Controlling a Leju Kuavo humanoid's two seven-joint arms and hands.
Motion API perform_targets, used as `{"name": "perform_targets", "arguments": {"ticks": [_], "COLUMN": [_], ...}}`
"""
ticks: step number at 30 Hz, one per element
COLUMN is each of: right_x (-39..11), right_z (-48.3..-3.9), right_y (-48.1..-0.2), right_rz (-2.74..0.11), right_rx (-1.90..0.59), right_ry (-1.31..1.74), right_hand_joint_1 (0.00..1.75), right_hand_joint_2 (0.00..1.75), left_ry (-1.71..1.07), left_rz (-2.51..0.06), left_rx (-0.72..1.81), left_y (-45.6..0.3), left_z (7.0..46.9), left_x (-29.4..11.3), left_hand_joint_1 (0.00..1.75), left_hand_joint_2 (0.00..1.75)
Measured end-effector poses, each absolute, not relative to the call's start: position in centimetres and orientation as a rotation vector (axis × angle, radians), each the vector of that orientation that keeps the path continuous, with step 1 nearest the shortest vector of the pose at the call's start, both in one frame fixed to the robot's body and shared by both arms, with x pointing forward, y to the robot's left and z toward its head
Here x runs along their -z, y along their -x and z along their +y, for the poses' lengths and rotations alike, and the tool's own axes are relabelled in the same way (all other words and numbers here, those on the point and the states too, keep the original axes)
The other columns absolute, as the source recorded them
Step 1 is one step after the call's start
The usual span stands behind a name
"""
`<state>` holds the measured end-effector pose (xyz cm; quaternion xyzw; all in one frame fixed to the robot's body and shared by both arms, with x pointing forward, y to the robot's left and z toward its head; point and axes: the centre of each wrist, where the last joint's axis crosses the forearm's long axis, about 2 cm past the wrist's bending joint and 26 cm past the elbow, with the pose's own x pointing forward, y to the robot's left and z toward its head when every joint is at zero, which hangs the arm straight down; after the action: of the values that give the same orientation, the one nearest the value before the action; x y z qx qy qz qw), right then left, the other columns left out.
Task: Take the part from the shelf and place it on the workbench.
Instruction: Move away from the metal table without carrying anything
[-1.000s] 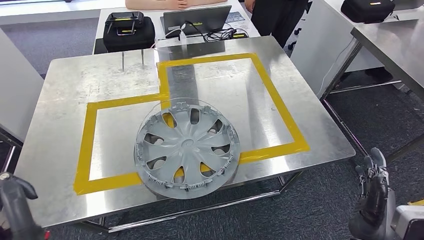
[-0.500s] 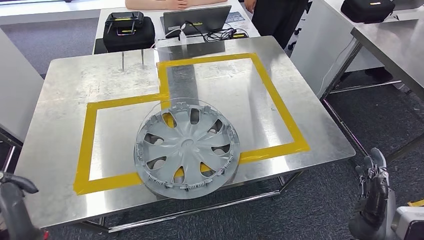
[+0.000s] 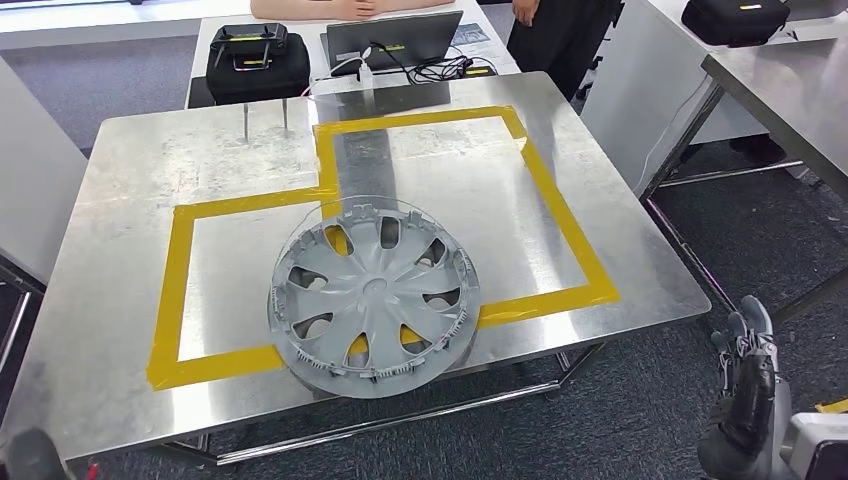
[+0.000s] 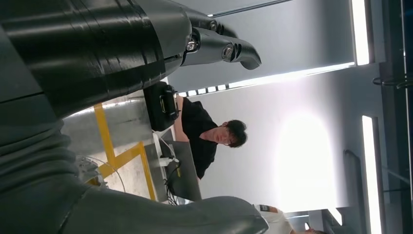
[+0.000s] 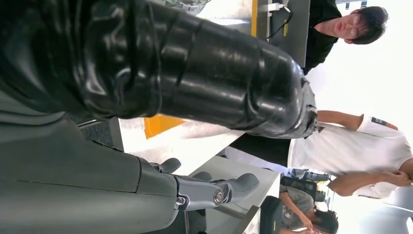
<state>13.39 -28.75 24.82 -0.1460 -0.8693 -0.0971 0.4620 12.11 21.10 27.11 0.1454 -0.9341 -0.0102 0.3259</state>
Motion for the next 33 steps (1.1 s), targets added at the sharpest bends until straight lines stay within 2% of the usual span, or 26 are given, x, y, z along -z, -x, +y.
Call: {"name": "perform_targets", "arguments": {"ticks": [33], "right_x": [-24.72], "right_z": [-28.03], "right_y": [-12.87], "right_rz": [-2.138], "right_rx": [0.207], "right_ry": [0.353], "right_hand_joint_1": [0.0], "right_hand_joint_2": [0.0], "left_ry": [-0.429], "left_rz": [-2.352], "left_rx": [0.049], "left_y": [-11.53], "left_z": [21.4], "left_x": [-26.79], "left_hand_joint_1": [0.0], "left_hand_joint_2": [0.0]}}
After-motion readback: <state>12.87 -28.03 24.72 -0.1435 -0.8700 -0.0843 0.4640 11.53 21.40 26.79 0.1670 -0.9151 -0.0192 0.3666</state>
